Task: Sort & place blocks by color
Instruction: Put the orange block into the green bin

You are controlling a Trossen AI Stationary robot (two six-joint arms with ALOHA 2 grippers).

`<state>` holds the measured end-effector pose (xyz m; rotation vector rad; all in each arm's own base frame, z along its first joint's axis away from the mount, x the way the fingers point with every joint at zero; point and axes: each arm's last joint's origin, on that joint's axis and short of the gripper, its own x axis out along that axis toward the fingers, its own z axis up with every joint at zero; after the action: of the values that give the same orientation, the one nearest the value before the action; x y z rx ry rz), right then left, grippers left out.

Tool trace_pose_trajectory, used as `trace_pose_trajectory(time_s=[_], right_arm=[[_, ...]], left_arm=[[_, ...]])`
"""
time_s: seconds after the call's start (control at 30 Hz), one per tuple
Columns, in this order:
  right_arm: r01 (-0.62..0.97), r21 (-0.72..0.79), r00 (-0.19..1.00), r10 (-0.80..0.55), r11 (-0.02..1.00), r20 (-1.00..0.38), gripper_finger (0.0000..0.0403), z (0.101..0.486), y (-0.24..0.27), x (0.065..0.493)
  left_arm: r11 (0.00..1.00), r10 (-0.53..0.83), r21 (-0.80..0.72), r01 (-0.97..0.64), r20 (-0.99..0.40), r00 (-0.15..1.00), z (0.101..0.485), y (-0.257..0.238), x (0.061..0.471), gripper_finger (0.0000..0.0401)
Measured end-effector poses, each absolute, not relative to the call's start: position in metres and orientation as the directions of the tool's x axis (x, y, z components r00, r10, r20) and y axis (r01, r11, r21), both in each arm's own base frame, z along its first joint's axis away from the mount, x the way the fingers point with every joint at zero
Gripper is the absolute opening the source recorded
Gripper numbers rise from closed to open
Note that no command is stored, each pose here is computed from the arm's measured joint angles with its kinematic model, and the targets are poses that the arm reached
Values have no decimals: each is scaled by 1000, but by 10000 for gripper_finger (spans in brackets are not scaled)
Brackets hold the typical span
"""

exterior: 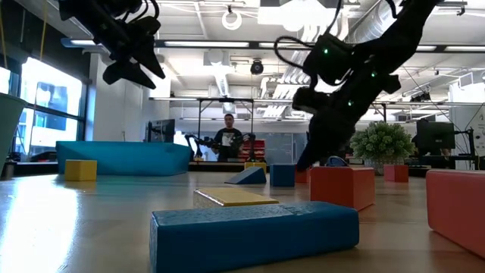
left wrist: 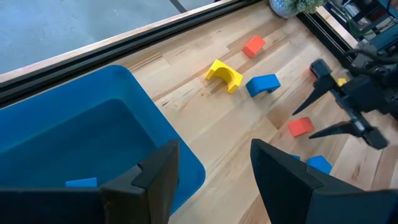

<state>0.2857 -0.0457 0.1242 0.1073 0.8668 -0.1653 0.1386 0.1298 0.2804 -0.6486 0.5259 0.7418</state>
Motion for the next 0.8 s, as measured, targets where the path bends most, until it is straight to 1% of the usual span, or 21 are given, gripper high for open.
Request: trace_pose_trajectory(time_s=[0.17, 0.27, 0.37, 0.5, 0.67, 0.8], right_arm=[[216, 38, 627, -109, 976, -771, 243, 117, -46, 288], [216, 38, 630, -109, 976, -769, 225, 116, -46, 289], [228, 48, 629, -109, 972, -770, 183, 116, -46, 289], [257, 86, 636, -102, 963, -765, 102, 116, -46, 290], [290, 147, 640, -77, 946, -764, 102, 118, -45, 290], [290, 215, 671, -38, 932, -740, 102, 128, -44, 300]], left_arm=[[563, 444, -346, -751, -640, 627, 280, 130, 139, 186], [563, 444, -346, -751, -640, 627, 280, 130, 139, 186], [563, 444, -346, -751, -640, 628, 280, 130, 139, 186], [563, 444, -346, -750, -640, 628, 280, 130, 139, 186], [565, 444, -344, -750, -640, 628, 280, 130, 139, 186], [589, 438, -328, -738, -639, 633, 280, 130, 139, 186]])
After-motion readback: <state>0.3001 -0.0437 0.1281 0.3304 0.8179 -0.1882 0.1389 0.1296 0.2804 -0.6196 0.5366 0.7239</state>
